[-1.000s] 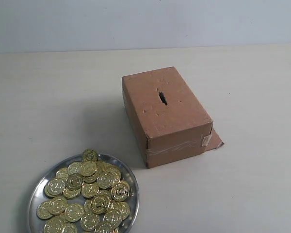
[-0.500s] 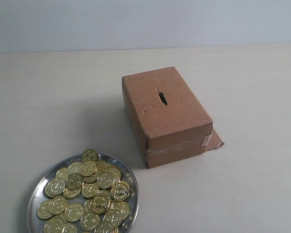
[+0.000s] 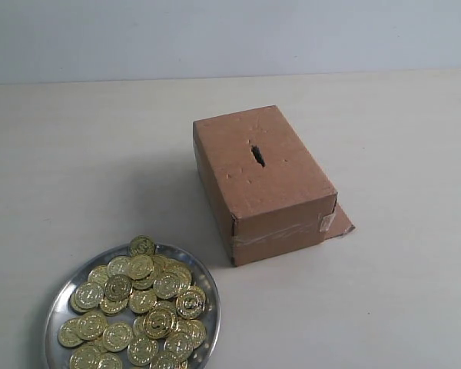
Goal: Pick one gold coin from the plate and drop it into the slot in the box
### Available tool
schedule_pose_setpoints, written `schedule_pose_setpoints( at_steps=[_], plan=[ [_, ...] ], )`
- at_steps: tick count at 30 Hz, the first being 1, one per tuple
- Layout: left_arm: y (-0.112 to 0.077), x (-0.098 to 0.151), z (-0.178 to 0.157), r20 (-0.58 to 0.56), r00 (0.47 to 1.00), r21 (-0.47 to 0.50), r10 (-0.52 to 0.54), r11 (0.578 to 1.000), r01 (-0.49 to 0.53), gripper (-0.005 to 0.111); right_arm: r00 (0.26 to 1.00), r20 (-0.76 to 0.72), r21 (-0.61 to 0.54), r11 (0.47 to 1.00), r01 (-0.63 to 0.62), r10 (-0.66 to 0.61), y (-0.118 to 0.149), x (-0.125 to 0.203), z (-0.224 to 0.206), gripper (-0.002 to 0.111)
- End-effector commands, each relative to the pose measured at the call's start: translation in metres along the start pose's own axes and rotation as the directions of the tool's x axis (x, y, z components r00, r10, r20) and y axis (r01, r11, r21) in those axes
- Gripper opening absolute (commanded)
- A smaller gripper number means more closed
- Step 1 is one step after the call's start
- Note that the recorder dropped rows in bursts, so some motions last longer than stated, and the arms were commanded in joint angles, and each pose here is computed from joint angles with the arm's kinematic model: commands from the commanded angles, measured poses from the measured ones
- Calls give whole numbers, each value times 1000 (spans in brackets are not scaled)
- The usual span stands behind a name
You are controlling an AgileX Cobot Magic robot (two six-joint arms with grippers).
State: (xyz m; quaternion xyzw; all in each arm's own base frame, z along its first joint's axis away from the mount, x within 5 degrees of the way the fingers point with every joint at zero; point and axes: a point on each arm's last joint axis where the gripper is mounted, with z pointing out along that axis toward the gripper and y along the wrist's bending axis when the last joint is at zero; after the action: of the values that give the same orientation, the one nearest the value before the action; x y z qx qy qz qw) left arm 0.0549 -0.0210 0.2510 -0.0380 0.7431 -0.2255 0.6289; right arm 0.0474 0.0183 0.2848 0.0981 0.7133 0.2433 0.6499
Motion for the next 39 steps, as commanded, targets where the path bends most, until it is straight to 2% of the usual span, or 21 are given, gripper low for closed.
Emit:
schedule_pose_setpoints(
  at_steps=[1, 4, 5, 7, 9, 10, 12, 14, 15, 17, 18, 20, 23, 26, 28, 33, 36, 39],
  plan=[
    [-22, -32, 21, -184, 902, 129, 391, 919, -372, 0, 951, -252, -14, 983, 182, -180, 14, -21, 28, 0],
    [-31, -43, 52, -284, 748, 269, 600, 799, -538, 0, 857, -456, -47, 968, 246, -240, 13, -24, 62, 0],
    [-36, -45, 67, -314, 698, 331, 644, 763, -555, 0, 814, -523, -65, 963, 260, -255, 12, -23, 74, 0],
    [-44, -43, 89, -340, 632, 418, 696, 714, -561, 0, 740, -629, -87, 968, 237, -238, 10, -18, 95, 0],
    [-56, -32, 116, -347, 527, 539, 776, 625, -564, 0, 662, -705, -133, 965, 228, -254, 10, -10, 117, 0],
    [-60, -23, 127, -345, 464, 604, 816, 571, -557, 0, 620, -739, -156, 962, 224, -264, 9, -3, 128, 0],
    [-69, -1, 144, -295, 297, 751, 908, 413, -515, 0, 534, -798, -192, 958, 213, -279, 8, 14, 147, 0],
    [-75, 22, 155, -205, 152, 864, 967, 252, -435, 0, 450, -841, -231, 952, 203, -300, 8, 32, 160, 0],
    [-76, 31, 159, -156, 105, 894, 982, 185, -408, 0, 424, -854, -237, 951, 197, -300, 8, 39, 164, 0],
    [-79, 52, 168, -82, 35, 933, 996, 89, -350, 0, 355, -880, -267, 946, 183, -317, 9, 56, 172, 0],
    [-79, 60, 170, -47, 9, 944, 999, 48, -325, 0, 333, -887, -275, 945, 179, -321, 10, 62, 174, 0],
    [-80, 78, 174, 58, -46, 963, 997, -69, -262, 0, 294, -898, -288, 943, 167, -327, 12, 71, 176, 0],
    [-82, 98, 177, 228, -103, 952, 968, -244, -184, 0, 283, -893, -316, 936, 155, -349, 17, 75, 176, 0],
    [-85, 112, 180, 379, -140, 905, 915, -398, -151, 0, 290, -884, -336, 929, 154, -367, 20, 74, 174, 0],
    [-88, 119, 182, 447, -156, 871, 881, -468, -150, 0, 295, -881, -339, 928, 155, -371, 21, 73, 173, 0],
    [-97, 127, 188, 525, -207, 802, 826, -561, -207, 0, 306, -874, -344, 926, 158, -377, 22, 70, 172, 0],
    [-98, 127, 189, 602, -240, 739, 761, -646, -193, 0, 314, -870, -347, 924, 160, -381, 23, 68, 171, 0],
    [-97, 127, 189, 643, -260, 703, 721, -690, -174, 0, 318, -868, -347, 924, 159, -381, 24, 67, 170, 0]
  ],
)
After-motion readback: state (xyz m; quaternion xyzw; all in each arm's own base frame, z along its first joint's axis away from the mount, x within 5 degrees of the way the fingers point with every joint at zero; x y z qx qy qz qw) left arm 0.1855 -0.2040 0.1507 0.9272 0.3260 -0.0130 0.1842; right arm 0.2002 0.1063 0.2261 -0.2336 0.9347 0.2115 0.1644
